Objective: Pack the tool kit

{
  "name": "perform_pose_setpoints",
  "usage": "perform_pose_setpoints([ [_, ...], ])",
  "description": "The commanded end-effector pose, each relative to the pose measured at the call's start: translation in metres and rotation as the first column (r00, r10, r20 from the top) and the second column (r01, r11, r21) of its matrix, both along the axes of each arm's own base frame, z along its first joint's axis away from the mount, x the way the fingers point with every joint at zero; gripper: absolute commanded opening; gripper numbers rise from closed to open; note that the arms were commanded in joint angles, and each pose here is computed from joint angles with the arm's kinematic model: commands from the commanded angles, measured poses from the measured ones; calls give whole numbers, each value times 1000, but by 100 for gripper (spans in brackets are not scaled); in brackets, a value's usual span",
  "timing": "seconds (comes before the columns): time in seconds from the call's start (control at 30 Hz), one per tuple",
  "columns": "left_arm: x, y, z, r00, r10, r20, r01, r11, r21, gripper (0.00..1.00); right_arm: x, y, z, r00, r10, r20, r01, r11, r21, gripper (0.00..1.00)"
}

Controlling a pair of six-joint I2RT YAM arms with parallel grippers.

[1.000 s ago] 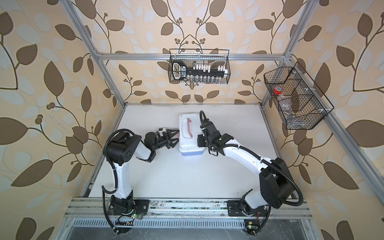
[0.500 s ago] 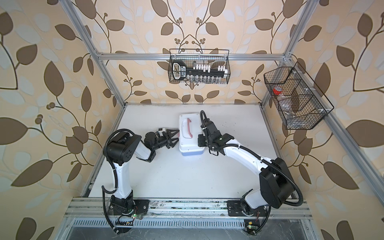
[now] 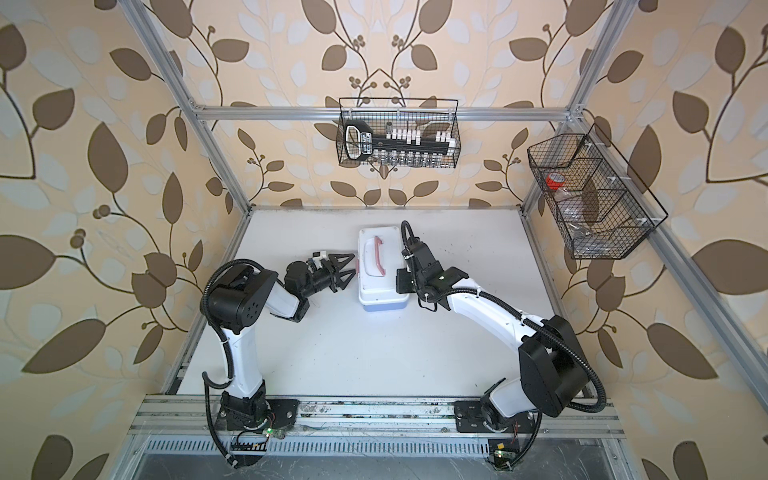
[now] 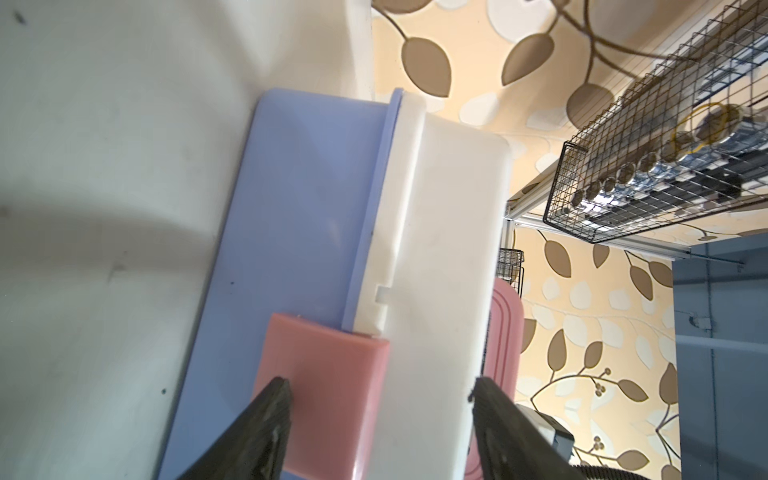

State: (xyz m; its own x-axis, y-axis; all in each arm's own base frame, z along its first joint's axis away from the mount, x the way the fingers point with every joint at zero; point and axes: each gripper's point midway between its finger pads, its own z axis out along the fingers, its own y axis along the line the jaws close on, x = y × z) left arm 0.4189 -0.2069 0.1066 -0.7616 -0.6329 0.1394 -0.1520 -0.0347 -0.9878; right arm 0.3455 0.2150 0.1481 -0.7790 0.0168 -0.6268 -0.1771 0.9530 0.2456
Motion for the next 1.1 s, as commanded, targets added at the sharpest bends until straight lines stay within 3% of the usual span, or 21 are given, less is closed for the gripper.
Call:
perform_pose_setpoints([
  [0.0, 3, -2, 38, 992, -19, 126, 22, 999, -29, 70, -11, -8, -19, 998, 10, -61, -13, 999, -45, 0],
  [0.37, 3, 11, 16, 996, -8, 93, 8, 1000, 0, 73, -12, -13, -24, 997, 6, -72, -10, 998, -61, 0],
  [0.53, 7, 10, -1, 998, -10, 60, 9, 1000, 6, 89, -10, -12, -27, 997, 5, -77, -9, 998, -58, 0],
  [0.73, 12, -1, 6, 996, -31, 82, 31, 1000, -2, 98, -9, -9, -32, 996, 11, -91, -16, 998, -57, 0],
  [1.07, 6, -34, 6, 994, -84, 76, 85, 996, -18, 99, -7, -7, -37, 994, 11, -106, -17, 998, -54, 0],
])
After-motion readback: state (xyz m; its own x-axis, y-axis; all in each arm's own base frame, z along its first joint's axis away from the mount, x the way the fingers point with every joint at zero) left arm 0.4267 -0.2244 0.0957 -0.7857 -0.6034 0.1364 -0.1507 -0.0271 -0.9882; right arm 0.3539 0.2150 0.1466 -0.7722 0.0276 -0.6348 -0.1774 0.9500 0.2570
